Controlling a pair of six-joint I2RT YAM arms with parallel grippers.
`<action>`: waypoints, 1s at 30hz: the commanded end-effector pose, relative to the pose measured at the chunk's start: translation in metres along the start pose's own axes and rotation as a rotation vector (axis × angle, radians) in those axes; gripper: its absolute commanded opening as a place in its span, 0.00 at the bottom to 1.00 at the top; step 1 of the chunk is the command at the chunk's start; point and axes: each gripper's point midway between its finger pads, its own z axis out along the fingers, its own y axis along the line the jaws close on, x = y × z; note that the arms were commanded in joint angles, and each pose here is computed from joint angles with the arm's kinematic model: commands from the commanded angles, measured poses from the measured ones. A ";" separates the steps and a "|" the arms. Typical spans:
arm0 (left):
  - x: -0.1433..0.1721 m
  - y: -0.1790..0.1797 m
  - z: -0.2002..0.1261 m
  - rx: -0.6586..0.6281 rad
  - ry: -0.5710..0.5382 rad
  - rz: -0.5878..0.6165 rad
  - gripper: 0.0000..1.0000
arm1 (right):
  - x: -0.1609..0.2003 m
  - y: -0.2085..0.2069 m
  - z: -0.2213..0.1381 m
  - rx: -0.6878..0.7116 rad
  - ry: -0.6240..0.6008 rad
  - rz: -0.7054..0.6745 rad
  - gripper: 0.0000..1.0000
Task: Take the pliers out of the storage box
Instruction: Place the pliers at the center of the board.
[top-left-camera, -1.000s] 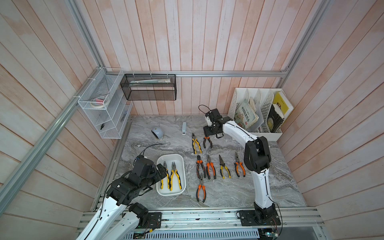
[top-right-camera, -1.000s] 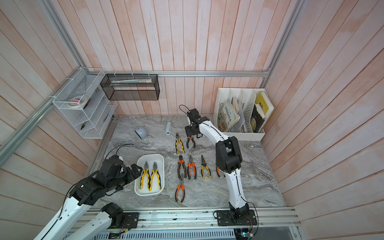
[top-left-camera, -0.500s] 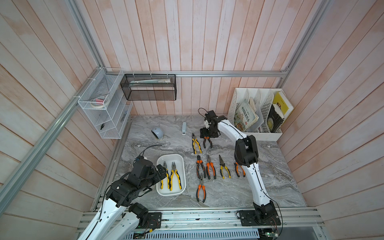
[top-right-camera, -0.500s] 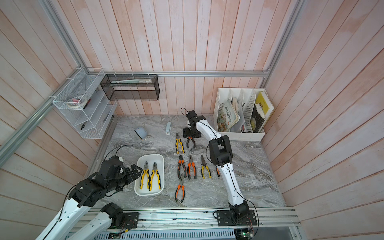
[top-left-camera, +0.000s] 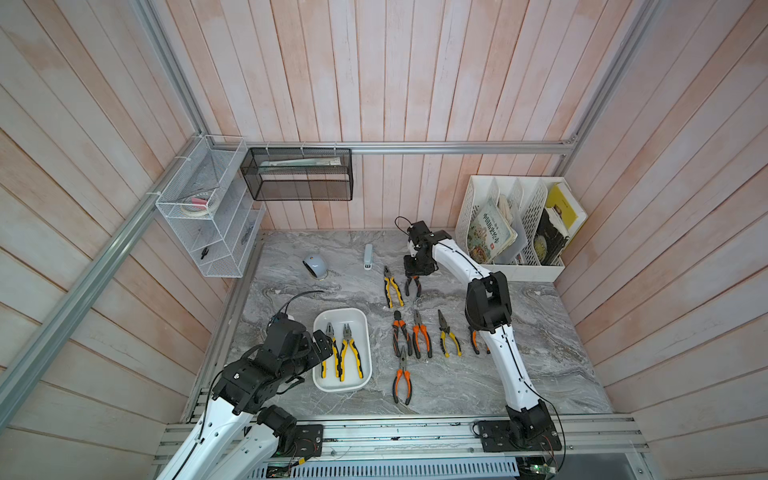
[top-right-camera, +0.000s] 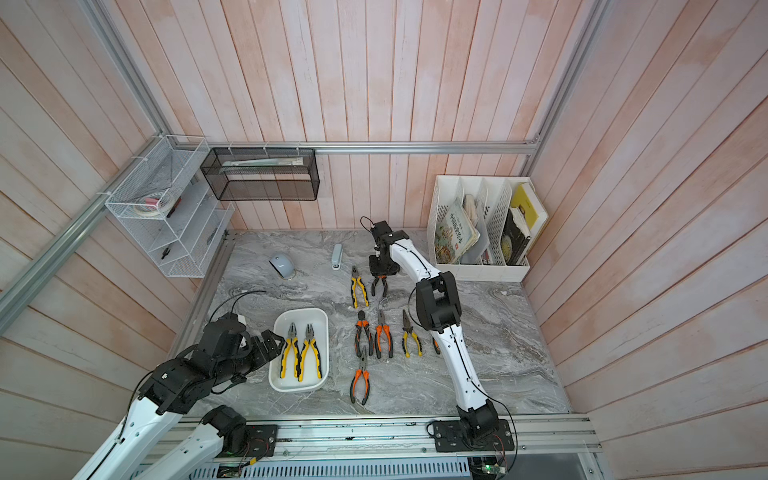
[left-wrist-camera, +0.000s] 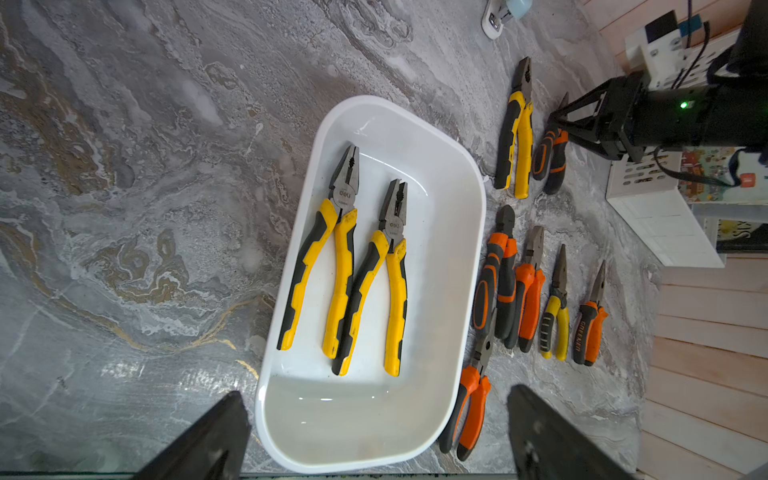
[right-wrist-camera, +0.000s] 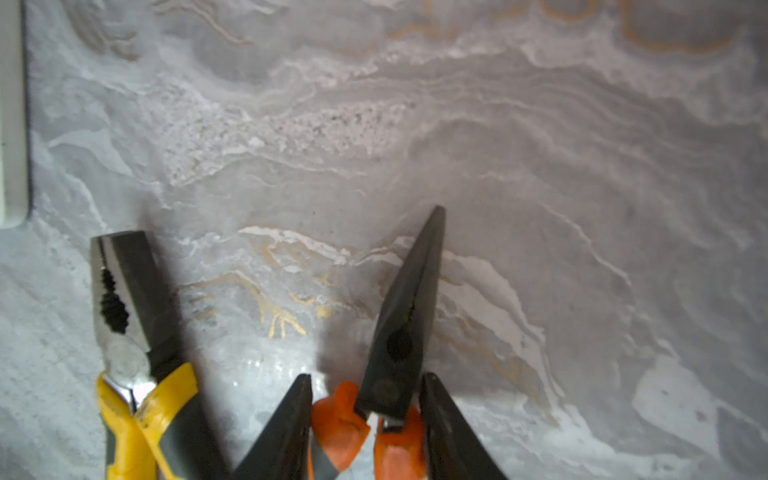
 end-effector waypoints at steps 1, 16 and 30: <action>0.002 0.003 0.001 -0.001 0.005 0.000 1.00 | 0.024 -0.004 0.016 0.043 0.083 -0.018 0.29; 0.005 0.007 0.001 -0.012 0.009 -0.001 1.00 | 0.014 0.003 -0.018 0.037 0.044 0.003 0.63; 0.003 0.006 -0.001 -0.006 -0.001 0.001 1.00 | 0.035 0.016 -0.057 -0.035 0.032 0.097 0.70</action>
